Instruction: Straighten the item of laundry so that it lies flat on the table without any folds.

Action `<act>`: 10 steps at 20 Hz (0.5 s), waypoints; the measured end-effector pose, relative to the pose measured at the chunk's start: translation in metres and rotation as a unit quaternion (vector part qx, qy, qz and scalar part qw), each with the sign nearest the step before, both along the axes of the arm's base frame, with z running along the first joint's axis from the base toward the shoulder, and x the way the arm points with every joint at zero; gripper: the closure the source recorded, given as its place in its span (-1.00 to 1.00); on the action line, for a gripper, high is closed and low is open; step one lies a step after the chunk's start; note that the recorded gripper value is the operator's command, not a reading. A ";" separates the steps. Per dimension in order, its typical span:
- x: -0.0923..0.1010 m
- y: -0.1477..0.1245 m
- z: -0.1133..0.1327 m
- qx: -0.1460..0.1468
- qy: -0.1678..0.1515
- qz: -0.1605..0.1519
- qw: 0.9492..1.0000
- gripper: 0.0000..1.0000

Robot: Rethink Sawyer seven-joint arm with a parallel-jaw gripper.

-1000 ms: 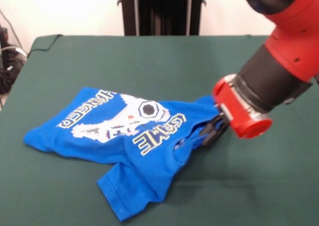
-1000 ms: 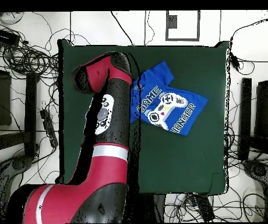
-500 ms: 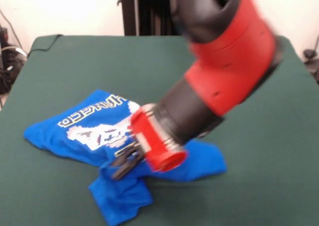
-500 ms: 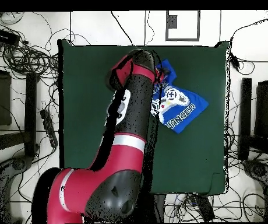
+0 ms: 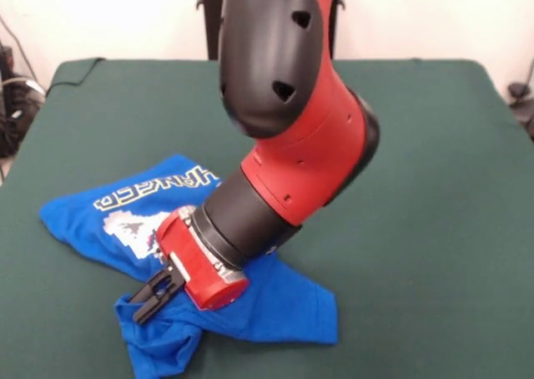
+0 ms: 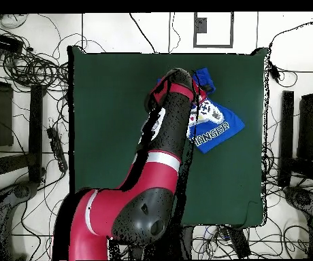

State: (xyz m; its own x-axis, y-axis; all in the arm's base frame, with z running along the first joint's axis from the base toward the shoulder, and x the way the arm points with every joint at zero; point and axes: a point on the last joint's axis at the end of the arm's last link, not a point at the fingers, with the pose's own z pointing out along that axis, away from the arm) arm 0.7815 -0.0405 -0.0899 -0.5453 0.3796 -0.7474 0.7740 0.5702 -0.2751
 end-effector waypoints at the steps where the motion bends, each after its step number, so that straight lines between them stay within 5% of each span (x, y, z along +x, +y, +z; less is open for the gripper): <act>1: 0.000 0.001 -0.001 -0.001 0.001 0.001 1.000 1.00; 10: 0.011 0.022 0.005 0.037 -0.017 -0.025 0.999 1.00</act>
State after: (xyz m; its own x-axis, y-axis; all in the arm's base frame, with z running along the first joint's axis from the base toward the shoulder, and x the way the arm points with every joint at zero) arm 0.7922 -0.0185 -0.0853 -0.4989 0.4610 -0.7338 0.8105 0.5479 -0.2069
